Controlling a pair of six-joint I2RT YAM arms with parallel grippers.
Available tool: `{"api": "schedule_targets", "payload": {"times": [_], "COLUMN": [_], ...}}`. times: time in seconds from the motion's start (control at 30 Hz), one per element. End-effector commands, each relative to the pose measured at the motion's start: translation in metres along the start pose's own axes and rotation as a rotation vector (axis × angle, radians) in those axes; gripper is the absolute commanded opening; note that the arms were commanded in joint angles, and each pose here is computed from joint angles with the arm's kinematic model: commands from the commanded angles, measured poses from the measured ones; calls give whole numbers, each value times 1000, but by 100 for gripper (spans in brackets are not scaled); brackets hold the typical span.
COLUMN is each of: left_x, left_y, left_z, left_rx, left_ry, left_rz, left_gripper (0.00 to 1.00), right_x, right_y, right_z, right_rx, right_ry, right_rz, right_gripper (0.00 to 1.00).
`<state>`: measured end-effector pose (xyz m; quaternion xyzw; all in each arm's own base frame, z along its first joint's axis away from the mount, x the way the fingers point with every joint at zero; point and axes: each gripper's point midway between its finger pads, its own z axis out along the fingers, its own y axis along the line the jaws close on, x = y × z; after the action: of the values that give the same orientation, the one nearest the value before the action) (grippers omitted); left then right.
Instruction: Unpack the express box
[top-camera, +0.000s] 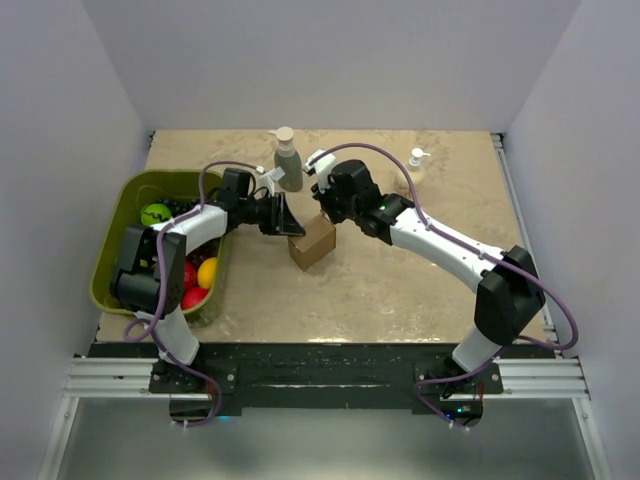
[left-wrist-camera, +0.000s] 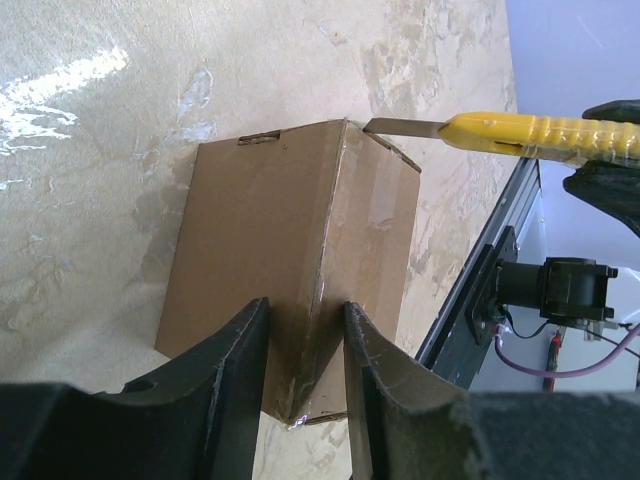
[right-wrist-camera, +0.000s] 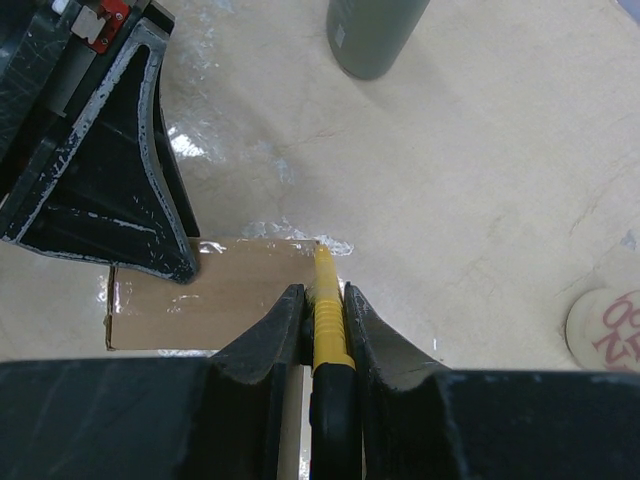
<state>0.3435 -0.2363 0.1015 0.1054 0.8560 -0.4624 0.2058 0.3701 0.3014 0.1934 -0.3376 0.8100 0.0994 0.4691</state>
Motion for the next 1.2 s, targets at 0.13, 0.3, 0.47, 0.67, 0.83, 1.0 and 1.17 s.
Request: {"api": "schedule_targets", "payload": {"times": [0.13,0.3,0.47,0.67,0.83,1.0,1.17], "left_x": [32,35,38,40,36,16,-15], "left_y": [22,25,28,34,36,26,7], "left_z": [4,5,8,10,12,12,10], "left_rx": [-73,-70,-72,-88,-95,-75,-55], "left_ry": [77,85,96,98,90,63,23], "left_rz": [-87,-100,-111,-127,-124,-50,114], "left_gripper": [34,22,9,0,0,0,17], "right_x": [-5,9,19,31,50,5,-27], "right_y": [3,9,9,8,16,-25,-104], "right_z": [-6,-16,-27,-49,-62,-70,-75], "right_rx": [-20,-43,-44,-53,-100,30,195], "right_ry": [-19,9,35,73,111,-5,-75], "right_rz": [-22,-15,-6,-6,-2,21,83], "right_gripper": [0,0,0,0,0,0,0]}}
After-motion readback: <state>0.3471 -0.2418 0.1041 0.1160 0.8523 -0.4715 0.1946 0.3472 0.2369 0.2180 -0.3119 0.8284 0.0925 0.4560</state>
